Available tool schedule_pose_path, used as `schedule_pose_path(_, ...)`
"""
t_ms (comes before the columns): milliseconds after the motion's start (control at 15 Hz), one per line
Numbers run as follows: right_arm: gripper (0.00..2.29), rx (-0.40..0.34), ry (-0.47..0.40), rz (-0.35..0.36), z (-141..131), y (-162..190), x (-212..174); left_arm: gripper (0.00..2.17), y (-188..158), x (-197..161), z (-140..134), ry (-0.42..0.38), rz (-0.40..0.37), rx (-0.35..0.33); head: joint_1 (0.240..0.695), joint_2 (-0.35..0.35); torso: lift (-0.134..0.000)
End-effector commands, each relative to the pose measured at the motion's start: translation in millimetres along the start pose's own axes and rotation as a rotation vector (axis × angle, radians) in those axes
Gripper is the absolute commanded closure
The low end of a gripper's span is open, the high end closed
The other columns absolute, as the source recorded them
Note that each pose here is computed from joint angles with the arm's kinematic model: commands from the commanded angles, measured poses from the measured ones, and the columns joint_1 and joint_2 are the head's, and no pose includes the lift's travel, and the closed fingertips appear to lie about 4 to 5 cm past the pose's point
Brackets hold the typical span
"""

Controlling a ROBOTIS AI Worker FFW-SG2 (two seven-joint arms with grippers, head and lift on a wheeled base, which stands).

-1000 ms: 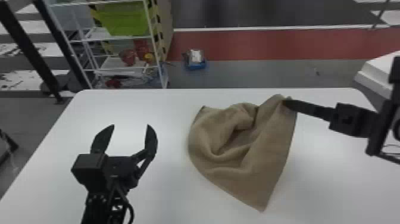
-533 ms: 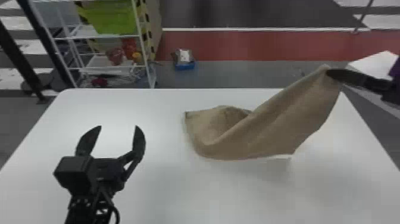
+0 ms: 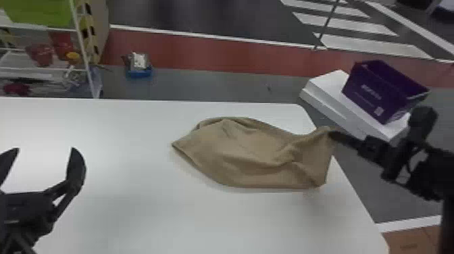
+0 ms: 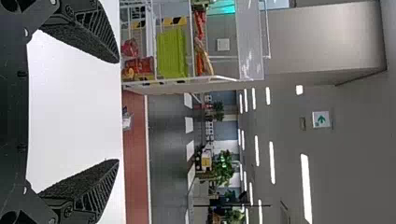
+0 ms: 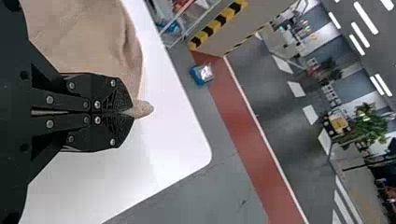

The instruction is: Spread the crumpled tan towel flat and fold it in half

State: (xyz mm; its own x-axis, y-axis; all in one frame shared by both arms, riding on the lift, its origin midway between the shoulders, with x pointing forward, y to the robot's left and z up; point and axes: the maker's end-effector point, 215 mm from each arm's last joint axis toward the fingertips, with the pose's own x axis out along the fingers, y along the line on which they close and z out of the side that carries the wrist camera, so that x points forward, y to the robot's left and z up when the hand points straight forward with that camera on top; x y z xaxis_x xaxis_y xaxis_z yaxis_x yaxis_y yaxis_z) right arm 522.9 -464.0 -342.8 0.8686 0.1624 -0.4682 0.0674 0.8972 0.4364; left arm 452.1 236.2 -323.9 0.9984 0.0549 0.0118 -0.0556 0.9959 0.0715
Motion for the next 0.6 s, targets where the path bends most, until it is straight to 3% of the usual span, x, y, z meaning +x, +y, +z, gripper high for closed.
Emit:
schedule_pose_path(0,1.78,-0.015,0.06,-0.009,-44,-4,14,0.14,-10,0,-1,0.002,-0.022,-0.006,0.695,-0.254,-0.124)
schedule_pose_path(200,1.78,-0.021,0.101,0.028,-85,11,25,0.14,-13,1,-4,0.006,-0.034,-0.007,0.695,-0.25,-0.124)
schedule_pose_path(333,1.78,-0.041,0.118,0.037,-105,23,36,0.14,-26,4,-4,0.005,-0.086,-0.022,0.695,-0.227,-0.124)
schedule_pose_path(533,1.78,-0.059,0.111,0.105,-129,68,62,0.14,-33,5,-7,0.01,-0.097,-0.028,0.695,-0.211,-0.124)
